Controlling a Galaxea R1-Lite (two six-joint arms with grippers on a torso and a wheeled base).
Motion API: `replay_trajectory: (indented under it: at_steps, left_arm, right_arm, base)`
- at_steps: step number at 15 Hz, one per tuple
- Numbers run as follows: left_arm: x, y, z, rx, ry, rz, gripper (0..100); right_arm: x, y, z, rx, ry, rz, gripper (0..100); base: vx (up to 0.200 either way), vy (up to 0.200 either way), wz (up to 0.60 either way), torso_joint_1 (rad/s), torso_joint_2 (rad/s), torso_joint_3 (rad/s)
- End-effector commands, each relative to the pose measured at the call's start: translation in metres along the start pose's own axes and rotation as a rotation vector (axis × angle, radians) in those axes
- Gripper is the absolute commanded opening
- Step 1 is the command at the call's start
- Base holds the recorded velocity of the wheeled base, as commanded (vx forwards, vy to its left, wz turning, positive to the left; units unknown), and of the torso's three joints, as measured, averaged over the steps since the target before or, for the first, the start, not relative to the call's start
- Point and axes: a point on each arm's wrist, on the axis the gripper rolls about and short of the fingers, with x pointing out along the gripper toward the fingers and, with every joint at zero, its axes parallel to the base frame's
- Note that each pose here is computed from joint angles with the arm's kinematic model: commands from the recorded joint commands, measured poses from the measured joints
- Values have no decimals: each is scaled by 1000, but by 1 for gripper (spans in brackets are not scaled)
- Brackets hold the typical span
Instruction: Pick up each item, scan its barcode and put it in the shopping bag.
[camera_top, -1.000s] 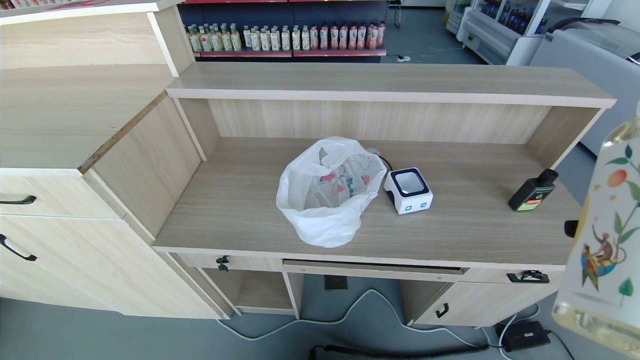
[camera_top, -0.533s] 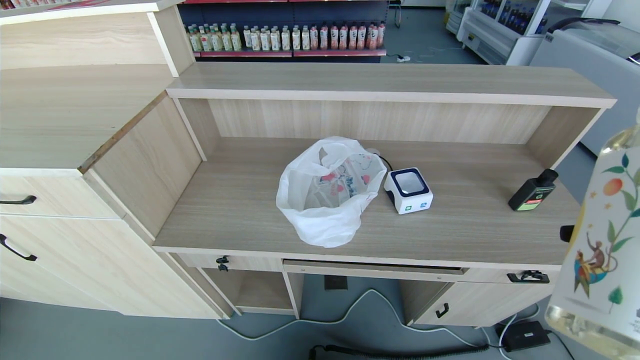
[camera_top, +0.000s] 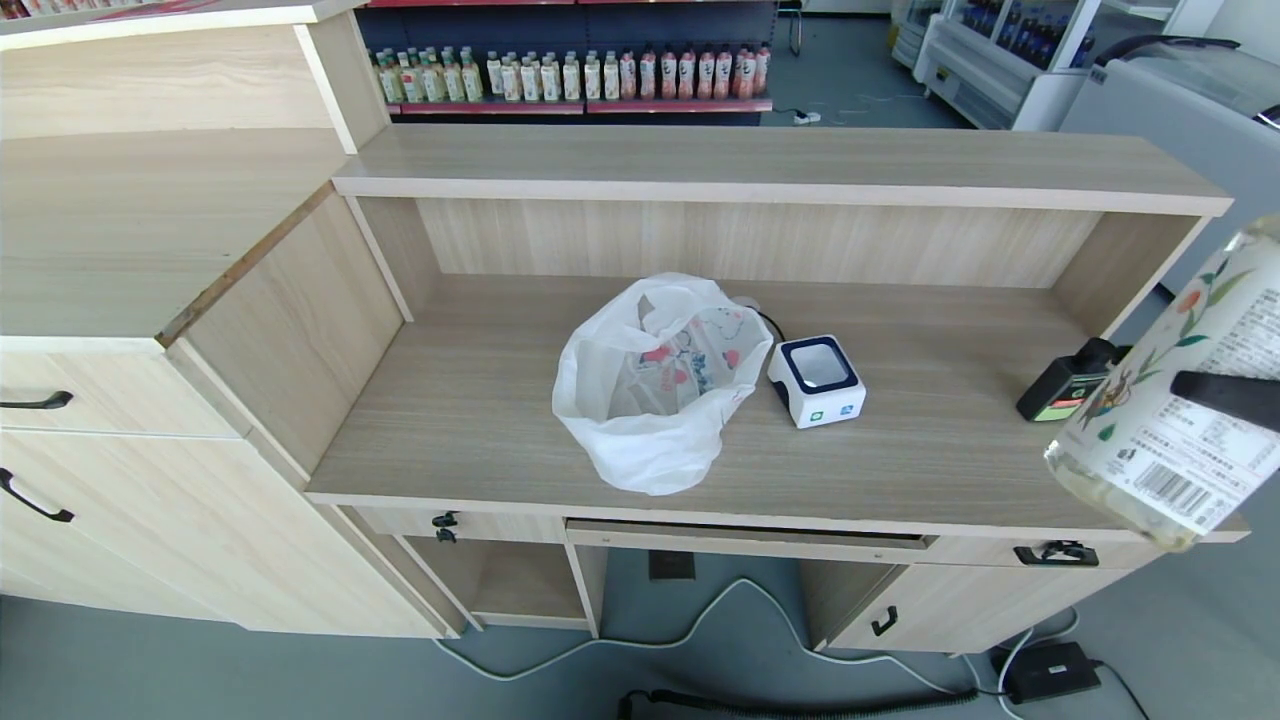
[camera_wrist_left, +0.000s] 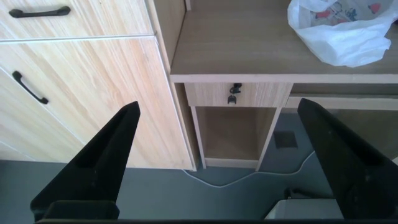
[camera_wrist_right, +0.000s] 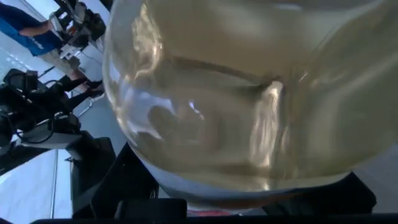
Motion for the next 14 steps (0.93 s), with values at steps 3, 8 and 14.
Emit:
replay_trajectory:
  at_steps: [3, 8, 14]
  left_arm:
    - [0, 0, 0, 0, -1, 1, 100]
    - [0, 0, 0, 0, -1, 1, 100]
    - [0, 0, 0, 0, -1, 1, 100]
  right_arm:
    - [-32, -87, -30, -255, 104, -758, 0]
    - [-37, -108, -54, -556, 236, -1019, 0]
    - [-52, -129, -57, -920, 392, -985, 0]
  base:
    - [0, 0, 0, 0, 0, 0]
    - [0, 0, 0, 0, 0, 0]
    - [0, 0, 0, 0, 0, 0]
